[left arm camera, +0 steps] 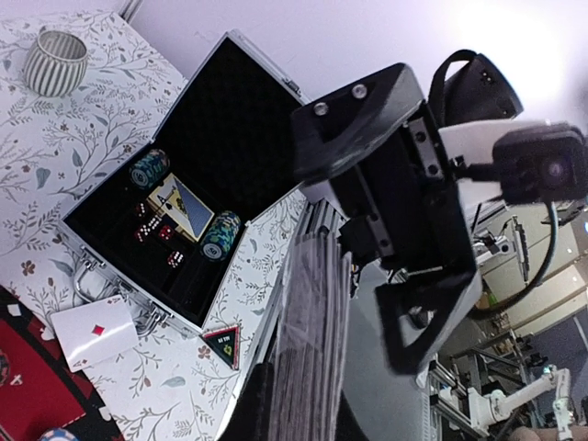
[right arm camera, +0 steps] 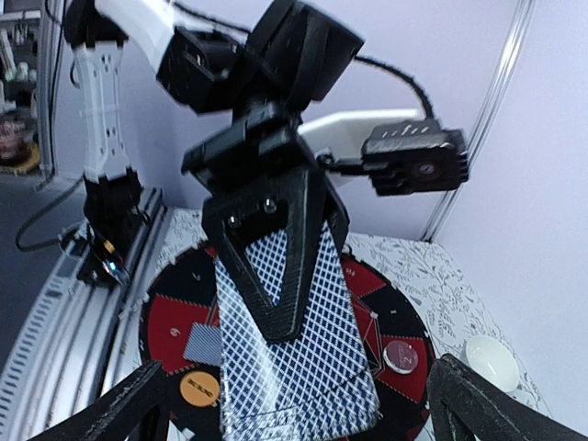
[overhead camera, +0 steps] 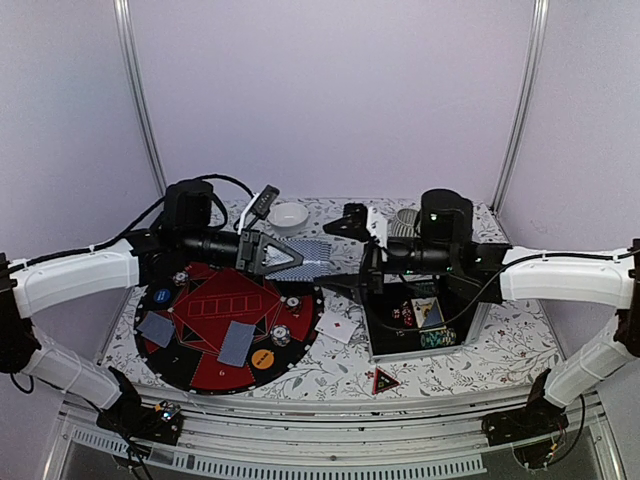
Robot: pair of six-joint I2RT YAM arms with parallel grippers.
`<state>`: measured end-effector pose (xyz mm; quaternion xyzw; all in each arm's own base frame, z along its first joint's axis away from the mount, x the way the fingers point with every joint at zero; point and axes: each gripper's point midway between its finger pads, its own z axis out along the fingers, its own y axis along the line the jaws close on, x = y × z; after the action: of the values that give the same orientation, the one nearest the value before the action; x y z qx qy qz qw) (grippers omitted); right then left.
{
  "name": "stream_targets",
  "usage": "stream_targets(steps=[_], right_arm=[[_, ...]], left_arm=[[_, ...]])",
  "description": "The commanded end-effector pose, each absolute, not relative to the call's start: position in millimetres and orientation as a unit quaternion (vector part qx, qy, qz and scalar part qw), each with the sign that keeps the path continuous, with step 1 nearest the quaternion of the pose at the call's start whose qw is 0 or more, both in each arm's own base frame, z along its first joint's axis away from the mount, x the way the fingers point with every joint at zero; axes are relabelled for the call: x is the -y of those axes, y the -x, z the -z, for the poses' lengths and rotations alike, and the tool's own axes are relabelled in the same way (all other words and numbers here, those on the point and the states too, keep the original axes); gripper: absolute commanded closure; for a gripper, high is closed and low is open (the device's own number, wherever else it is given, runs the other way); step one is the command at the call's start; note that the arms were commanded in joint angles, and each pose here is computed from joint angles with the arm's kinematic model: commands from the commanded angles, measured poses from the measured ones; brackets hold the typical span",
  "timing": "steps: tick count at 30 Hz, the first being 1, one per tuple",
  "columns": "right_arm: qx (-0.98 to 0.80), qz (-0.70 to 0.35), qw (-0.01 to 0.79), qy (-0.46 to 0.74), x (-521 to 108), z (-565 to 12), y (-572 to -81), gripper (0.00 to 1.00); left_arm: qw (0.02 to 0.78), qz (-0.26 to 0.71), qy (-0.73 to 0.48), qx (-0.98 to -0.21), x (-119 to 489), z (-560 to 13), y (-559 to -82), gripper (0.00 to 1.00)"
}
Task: Distribute texas hold em gaming equipment
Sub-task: Pass from the left arm to the right
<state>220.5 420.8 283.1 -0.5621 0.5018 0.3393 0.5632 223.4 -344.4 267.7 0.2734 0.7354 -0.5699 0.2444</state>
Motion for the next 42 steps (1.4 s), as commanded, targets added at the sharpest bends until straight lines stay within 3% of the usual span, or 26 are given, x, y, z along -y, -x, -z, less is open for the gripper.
stream_targets(steps=[1, 4, 8, 13, 19, 25, 27, 30, 31, 33, 35, 37, 42], right_arm=[[-0.503, -0.466, 0.547, 0.48, -393, -336, -193, 0.01], [-0.549, -0.519, 0.515, 0.405, -387, -341, -201, 0.01], [-0.599, -0.566, 0.454, 0.34, -395, -334, -210, 0.2], [-0.597, -0.601, 0.403, 0.347, -408, -327, -204, 0.42], [-0.582, -0.615, 0.386, 0.366, -423, -321, -201, 0.57], [-0.578, -0.626, 0.367, 0.374, -431, -316, -200, 0.79], [-0.575, -0.628, 0.363, 0.379, -432, -316, -198, 0.96], [-0.577, -0.629, 0.357, 0.38, -428, -314, -195, 0.98], [-0.581, -0.627, 0.359, 0.375, -425, -313, -196, 0.98], [-0.597, -0.617, 0.366, 0.359, -415, -308, -202, 0.98], [-0.625, -0.6, 0.37, 0.336, -402, -301, -214, 0.98], [-0.656, -0.574, 0.386, 0.302, -380, -297, -234, 0.98], [-0.718, -0.51, 0.417, 0.224, -317, -280, -265, 0.98]], left_arm=[[0.29, 0.56, -0.299, -0.716, 342, -282, -215, 1.0], [0.307, 0.558, -0.315, -0.703, 342, -291, -210, 1.0], [0.328, 0.557, -0.333, -0.686, 344, -306, -204, 1.0], [0.329, 0.562, -0.342, -0.678, 347, -311, -200, 1.0], [0.321, 0.566, -0.342, -0.677, 351, -308, -196, 1.0], [0.317, 0.571, -0.347, -0.674, 352, -310, -192, 1.0], [0.315, 0.571, -0.348, -0.674, 353, -308, -192, 1.0], [0.311, 0.57, -0.346, -0.678, 354, -305, -192, 1.0], [0.311, 0.566, -0.345, -0.682, 353, -302, -193, 0.92], [0.314, 0.544, -0.337, -0.701, 350, -294, -198, 0.52], [0.325, 0.511, -0.331, -0.724, 345, -286, -207, 0.33], [0.336, 0.472, -0.323, -0.748, 339, -279, -217, 0.23], [0.334, 0.378, -0.288, -0.814, 322, -251, -241, 0.18]])
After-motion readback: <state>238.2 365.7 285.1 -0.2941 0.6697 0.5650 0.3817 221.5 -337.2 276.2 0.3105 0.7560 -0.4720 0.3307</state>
